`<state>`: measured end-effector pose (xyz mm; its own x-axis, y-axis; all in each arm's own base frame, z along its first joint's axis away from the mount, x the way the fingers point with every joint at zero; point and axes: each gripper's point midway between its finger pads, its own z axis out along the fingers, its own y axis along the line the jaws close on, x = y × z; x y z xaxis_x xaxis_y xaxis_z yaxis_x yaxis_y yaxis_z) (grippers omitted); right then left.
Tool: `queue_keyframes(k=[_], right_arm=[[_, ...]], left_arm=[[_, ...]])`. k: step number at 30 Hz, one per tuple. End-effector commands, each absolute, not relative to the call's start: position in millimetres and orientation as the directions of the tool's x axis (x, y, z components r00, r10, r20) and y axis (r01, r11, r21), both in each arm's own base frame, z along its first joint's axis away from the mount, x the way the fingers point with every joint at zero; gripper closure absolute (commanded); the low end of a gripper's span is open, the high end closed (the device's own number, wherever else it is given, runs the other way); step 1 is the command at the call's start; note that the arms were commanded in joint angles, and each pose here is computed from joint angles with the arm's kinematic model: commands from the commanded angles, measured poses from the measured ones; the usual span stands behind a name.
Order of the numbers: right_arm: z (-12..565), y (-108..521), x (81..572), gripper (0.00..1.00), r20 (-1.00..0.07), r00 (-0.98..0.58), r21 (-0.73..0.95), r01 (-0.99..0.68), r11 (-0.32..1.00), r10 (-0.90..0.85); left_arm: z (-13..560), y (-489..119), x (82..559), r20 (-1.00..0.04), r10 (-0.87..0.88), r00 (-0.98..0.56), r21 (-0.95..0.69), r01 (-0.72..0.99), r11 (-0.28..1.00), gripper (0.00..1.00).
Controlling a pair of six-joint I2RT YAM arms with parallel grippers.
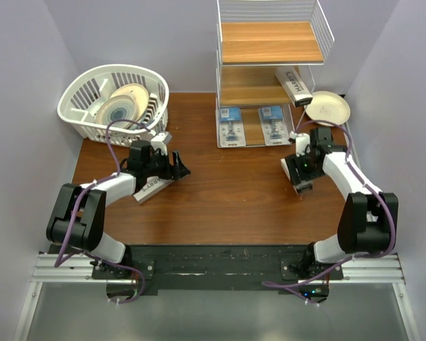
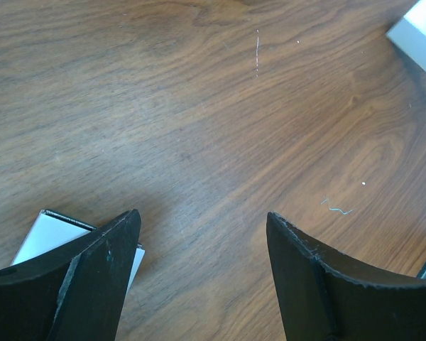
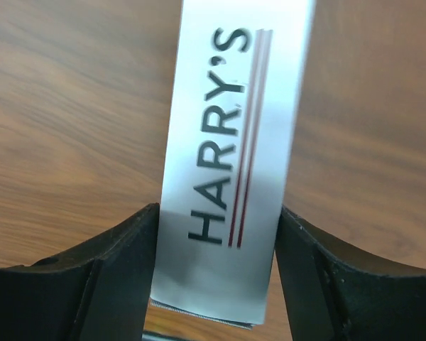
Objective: Place and organize the shaving razors onto the shelf
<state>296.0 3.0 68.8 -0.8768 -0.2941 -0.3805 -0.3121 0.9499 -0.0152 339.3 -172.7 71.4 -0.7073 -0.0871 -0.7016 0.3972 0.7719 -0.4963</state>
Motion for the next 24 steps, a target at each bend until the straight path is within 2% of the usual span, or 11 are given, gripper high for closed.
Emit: queue_keyframes(k=[1, 6, 9, 10, 11, 14, 20, 21, 22, 23, 24], right_arm=[[104.9, 58.4, 315.9, 0.35, -0.502, -0.801, 0.036, -0.397, 0.917, -0.327], [88.3, 91.6, 316.2, 0.31, -0.508, -0.801, 0.085, -0.412, 0.907, -0.316], [90.1, 98.7, 321.0, 0.17, -0.515, -0.810, 0.118, -0.390, 0.913, -0.279], [97.2, 98.7, 324.1, 0.01, -0.531, -0.802, 0.112, -0.387, 0.915, -0.274], [102.8, 97.3, 325.5, 0.01, -0.540, -0.796, 0.102, -0.384, 0.918, -0.273], [135.7, 93.7, 339.2, 0.01, -0.625, -0.735, 0.054, -0.375, 0.925, -0.262], [186.6, 98.2, 344.6, 0.01, -0.805, -0.543, 0.005, -0.411, 0.912, -0.241], [197.0, 103.3, 343.1, 0.12, -0.825, -0.514, 0.014, -0.435, 0.901, -0.236], [203.6, 107.0, 342.7, 0.25, -0.837, -0.495, 0.020, -0.451, 0.892, -0.231], [213.7, 110.1, 345.3, 0.43, -0.857, -0.465, 0.022, -0.461, 0.887, -0.220], [228.3, 115.0, 345.6, 0.68, -0.881, -0.423, 0.021, -0.482, 0.876, -0.212]], left_arm=[[83.2, -173.9, 347.3, -0.745, -0.077, -0.663, -0.469, 0.438, 0.767, 0.24], [104.1, -188.6, 350.7, -0.768, -0.070, -0.637, -0.480, 0.499, 0.721, 0.30], [131.0, -218.8, 348.1, -0.820, 0.008, -0.572, -0.427, 0.622, 0.656, 0.36], [135.6, -227.1, 344.2, -0.824, 0.038, -0.565, -0.413, 0.647, 0.641, 0.38], [154.7, -246.3, 345.4, -0.863, 0.078, -0.500, -0.358, 0.713, 0.603, 0.39], [186.3, -280.1, 350.9, -0.912, 0.138, -0.387, -0.251, 0.789, 0.561, 0.51], [244.0, -346.9, 376.4, -0.968, 0.174, -0.183, -0.066, 0.848, 0.526, 0.91], [254.8, -353.3, 378.4, -0.977, 0.152, -0.148, -0.048, 0.852, 0.521, 1.00], [270.9, -359.8, 383.8, -0.989, 0.113, -0.091, -0.017, 0.847, 0.531, 1.00], [279.2, -370.8, 383.0, -0.993, 0.113, -0.043, 0.022, 0.855, 0.517, 1.00], [283.6, -376.3, 384.0, -0.994, 0.109, -0.028, 0.032, 0.857, 0.514, 1.00]])
